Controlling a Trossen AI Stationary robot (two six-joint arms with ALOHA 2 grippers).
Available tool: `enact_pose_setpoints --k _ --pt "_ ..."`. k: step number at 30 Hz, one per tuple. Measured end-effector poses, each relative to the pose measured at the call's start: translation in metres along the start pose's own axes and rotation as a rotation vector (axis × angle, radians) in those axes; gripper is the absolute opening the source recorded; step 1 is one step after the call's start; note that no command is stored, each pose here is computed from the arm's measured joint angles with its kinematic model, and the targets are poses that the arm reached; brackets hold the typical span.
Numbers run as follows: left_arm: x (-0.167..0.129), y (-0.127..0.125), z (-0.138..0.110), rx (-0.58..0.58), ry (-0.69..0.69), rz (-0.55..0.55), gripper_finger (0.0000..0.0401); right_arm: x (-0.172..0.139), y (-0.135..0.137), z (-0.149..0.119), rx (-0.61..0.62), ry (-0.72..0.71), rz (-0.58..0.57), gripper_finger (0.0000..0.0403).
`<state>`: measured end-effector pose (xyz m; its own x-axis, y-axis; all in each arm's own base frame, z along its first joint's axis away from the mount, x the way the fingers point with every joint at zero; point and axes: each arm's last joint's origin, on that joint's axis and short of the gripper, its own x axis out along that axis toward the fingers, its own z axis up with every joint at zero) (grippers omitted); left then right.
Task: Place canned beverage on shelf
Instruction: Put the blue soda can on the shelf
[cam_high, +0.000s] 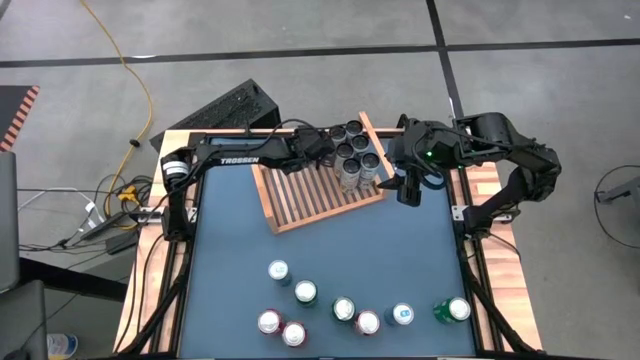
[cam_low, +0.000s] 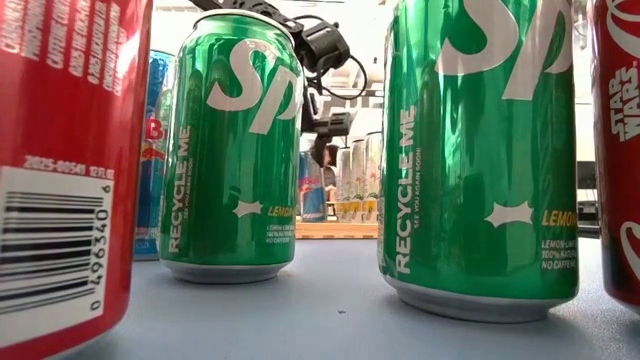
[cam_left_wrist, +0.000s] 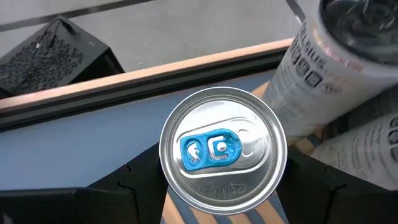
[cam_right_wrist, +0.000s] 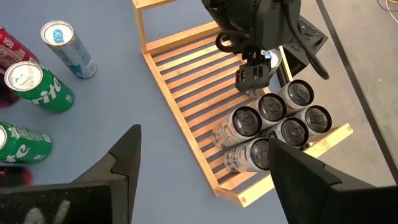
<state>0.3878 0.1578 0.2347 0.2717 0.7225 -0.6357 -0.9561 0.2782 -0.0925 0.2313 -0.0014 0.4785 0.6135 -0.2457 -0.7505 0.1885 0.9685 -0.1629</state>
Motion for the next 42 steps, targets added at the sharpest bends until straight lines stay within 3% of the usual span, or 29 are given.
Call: enact_pose_setpoints --k 6,22,42 --pt "-0.001 -0.001 -0.001 0.048 -0.001 0.005 0.0233 0.000 0.000 0.000 0.007 0.000 0.000 0.0260" --pt "-0.002 -0.007 0.002 0.080 -0.025 -0.067 0.0296 0.000 0.000 0.000 0.008 0.000 0.001 0.0260" --pt "-0.010 -0.007 0.007 0.200 -0.014 -0.119 0.0298 0.000 0.000 0.000 0.017 -0.001 0.001 0.0260"
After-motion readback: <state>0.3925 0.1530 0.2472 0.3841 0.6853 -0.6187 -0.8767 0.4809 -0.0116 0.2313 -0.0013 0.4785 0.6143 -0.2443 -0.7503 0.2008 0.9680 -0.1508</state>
